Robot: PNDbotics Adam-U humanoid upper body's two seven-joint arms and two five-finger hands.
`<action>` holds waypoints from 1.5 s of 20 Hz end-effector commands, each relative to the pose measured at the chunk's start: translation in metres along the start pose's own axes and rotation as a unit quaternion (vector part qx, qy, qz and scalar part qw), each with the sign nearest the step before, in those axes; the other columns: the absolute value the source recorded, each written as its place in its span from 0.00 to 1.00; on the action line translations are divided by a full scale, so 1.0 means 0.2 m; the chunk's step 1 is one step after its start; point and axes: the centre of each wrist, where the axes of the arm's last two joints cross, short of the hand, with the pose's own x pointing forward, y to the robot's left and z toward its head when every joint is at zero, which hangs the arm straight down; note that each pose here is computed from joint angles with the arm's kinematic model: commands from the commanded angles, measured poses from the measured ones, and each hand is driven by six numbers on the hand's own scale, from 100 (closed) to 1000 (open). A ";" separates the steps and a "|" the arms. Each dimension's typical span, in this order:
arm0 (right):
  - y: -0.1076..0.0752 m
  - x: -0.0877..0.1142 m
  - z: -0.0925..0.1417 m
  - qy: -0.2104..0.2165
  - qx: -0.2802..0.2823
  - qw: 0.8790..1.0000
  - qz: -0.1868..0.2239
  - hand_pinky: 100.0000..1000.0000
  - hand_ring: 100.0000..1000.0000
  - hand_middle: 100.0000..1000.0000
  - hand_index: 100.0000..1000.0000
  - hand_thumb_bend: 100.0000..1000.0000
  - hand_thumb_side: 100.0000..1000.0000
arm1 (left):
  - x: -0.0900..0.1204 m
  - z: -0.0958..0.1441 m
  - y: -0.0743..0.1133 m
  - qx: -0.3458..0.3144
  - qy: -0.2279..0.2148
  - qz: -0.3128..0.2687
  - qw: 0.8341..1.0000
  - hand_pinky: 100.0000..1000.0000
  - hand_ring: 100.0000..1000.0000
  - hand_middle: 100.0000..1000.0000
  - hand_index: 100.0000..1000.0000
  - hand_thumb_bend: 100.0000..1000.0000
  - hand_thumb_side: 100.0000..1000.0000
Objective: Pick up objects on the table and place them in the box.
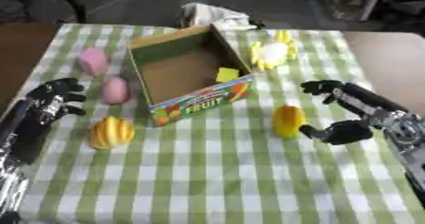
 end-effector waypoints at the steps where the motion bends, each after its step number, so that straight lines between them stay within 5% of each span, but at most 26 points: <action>1: -0.05 -0.03 -0.01 0.011 -0.006 1.000 0.009 0.76 0.88 0.83 0.93 0.33 0.19 | 0.02 0.00 0.01 -0.003 -0.007 -0.008 1.000 0.57 0.68 0.65 0.77 0.06 0.58; 24: 0.09 -0.09 -0.17 0.029 0.031 0.999 -0.008 0.74 0.84 0.75 0.87 0.30 0.21 | 0.03 -0.01 0.01 -0.004 -0.008 -0.007 1.000 0.57 0.68 0.65 0.77 0.06 0.58; 28: 0.09 -0.10 -0.17 0.039 0.008 0.999 -0.002 0.71 0.77 0.62 0.75 0.26 0.13 | 0.03 -0.01 0.01 -0.004 -0.009 -0.006 1.000 0.57 0.68 0.65 0.77 0.06 0.58; 30: 0.08 -0.10 -0.16 0.044 -0.036 0.998 0.000 0.67 0.70 0.45 0.58 0.23 0.04 | 0.03 -0.01 0.01 -0.003 -0.009 -0.006 1.000 0.57 0.68 0.65 0.77 0.06 0.58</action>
